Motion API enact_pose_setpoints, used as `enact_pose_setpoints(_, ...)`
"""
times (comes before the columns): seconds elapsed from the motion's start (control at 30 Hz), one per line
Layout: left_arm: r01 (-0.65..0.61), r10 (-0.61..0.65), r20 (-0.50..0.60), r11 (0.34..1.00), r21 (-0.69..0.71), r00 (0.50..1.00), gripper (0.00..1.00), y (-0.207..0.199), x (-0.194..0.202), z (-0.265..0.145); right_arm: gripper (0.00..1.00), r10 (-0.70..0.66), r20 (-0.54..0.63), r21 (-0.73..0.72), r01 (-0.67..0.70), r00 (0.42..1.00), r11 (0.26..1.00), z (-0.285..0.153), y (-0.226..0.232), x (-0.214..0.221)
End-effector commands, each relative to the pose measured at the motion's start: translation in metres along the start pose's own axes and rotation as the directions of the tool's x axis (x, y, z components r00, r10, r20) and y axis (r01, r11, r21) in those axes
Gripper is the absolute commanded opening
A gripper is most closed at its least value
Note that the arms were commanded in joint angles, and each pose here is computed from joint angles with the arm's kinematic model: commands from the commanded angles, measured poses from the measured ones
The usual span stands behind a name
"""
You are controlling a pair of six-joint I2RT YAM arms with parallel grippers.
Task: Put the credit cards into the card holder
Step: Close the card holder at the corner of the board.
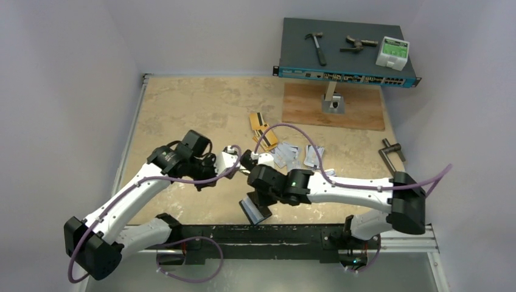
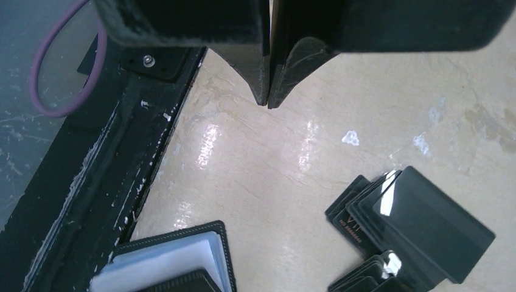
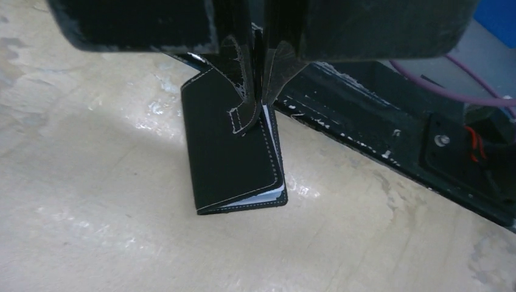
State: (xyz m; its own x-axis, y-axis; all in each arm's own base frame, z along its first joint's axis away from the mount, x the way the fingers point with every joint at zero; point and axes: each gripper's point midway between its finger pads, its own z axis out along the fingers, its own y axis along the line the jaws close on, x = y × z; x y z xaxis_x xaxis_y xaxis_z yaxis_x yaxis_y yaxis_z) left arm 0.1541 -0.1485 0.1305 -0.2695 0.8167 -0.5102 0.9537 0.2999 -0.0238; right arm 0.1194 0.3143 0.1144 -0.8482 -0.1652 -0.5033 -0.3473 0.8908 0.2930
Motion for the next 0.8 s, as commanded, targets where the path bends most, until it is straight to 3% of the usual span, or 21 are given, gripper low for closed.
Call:
enact_pose_setpoints(0.0, 0.019, -0.015, 0.147, 1.0, -0.021, 0.989, 0.0, 0.013, -0.019, -0.02, 0.0, -0.07, -0.062, -0.023, 0.069, 0.996, 0.997, 0.029, 0.017, 0.021)
enact_pose_setpoints(0.23, 0.063, -0.052, 0.193, 0.997, -0.051, 0.98, 0.0, 0.02, -0.013, -0.026, 0.0, -0.169, -0.162, -0.003, 0.171, 0.972, 0.985, 0.065, 0.015, 0.055)
enact_pose_setpoints(0.3, 0.07, -0.061, 0.19, 0.997, -0.042, 0.98, 0.0, 0.017, -0.011, -0.026, 0.13, -0.185, -0.16, -0.005, 0.187, 0.97, 0.982, 0.064, 0.017, 0.054)
enact_pose_setpoints(0.43, 0.081, -0.073, 0.184, 0.996, -0.034, 0.98, 0.0, 0.015, -0.01, -0.028, 0.57, -0.22, -0.116, 0.006, 0.222, 0.969, 0.975, 0.05, 0.018, 0.046)
enact_pose_setpoints(0.6, 0.087, -0.079, 0.182, 0.995, -0.038, 0.98, 0.0, 0.014, -0.008, -0.029, 0.71, -0.248, -0.091, 0.032, 0.252, 0.964, 0.967, 0.024, 0.011, 0.037)
enact_pose_setpoints(0.77, 0.084, -0.077, 0.18, 0.996, -0.033, 0.981, 0.0, 0.012, -0.007, -0.028, 0.78, -0.183, 0.0, -0.123, 0.181, 0.983, 0.976, -0.027, 0.025, 0.019)
